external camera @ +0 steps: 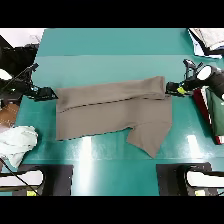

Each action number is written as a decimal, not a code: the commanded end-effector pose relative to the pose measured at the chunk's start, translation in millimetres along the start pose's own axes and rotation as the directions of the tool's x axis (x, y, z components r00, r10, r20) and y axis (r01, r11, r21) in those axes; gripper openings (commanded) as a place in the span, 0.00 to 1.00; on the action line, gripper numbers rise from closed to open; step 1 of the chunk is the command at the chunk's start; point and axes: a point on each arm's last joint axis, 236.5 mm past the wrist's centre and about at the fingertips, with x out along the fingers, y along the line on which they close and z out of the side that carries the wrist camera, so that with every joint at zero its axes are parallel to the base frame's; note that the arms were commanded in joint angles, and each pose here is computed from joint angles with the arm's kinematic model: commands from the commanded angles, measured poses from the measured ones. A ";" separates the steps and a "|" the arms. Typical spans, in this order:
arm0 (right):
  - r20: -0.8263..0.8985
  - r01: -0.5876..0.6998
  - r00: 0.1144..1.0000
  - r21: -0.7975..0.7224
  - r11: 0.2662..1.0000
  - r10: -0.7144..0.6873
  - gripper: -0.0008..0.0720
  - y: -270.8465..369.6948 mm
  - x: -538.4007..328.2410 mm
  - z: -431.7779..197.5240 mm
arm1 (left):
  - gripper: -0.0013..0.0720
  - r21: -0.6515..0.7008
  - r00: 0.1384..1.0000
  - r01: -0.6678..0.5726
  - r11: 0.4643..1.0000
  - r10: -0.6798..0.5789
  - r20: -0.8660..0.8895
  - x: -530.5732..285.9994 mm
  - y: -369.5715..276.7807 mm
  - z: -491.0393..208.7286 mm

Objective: Fold the shirts.

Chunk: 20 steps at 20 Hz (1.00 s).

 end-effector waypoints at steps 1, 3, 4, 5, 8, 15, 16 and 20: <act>-0.017 -0.008 1.000 -0.032 0.999 0.007 0.52 1.3 -32.0 -0.8 | 0.77 -0.034 0.992 0.028 0.999 -0.032 -0.118 -5.9 -9.3 -28.9; 0.005 -0.011 1.000 -0.070 0.997 0.012 0.52 3.1 -57.1 -2.2 | 0.77 -0.052 0.983 0.055 0.997 -0.063 -0.174 -14.6 -13.8 -47.5; 0.020 -0.011 1.000 -0.082 0.997 0.012 0.52 1.9 -69.0 -4.4 | 0.77 -0.078 0.981 0.063 0.995 -0.076 -0.177 -16.4 -13.8 -56.0; 0.037 -0.010 0.999 -0.090 0.996 0.014 0.52 1.4 -79.4 -7.0 | 0.77 -0.121 0.980 0.079 0.990 -0.100 -0.172 -16.3 -14.3 -67.0; 0.110 -0.012 0.994 -0.109 0.994 0.024 0.52 4.8 -100.7 -9.8 | 0.77 -0.273 0.964 0.124 0.954 -0.181 -0.196 -8.5 -17.2 -120.1; 0.152 -0.131 0.977 -0.128 0.983 0.150 0.44 33.0 -108.1 -12.2 | 0.77 -0.393 0.923 0.117 0.912 -0.246 -0.296 13.2 -29.4 -204.5; 0.153 -0.144 0.975 -0.125 0.982 0.162 0.43 35.9 -108.6 -12.1 | 0.77 -0.397 0.922 0.116 0.910 -0.247 -0.297 14.5 -29.4 -205.9; 0.148 -0.176 0.970 -0.119 0.977 0.193 0.44 43.1 -109.8 -13.3 | 0.63 -0.406 0.925 0.104 0.908 -0.238 -0.295 15.5 -27.6 -205.4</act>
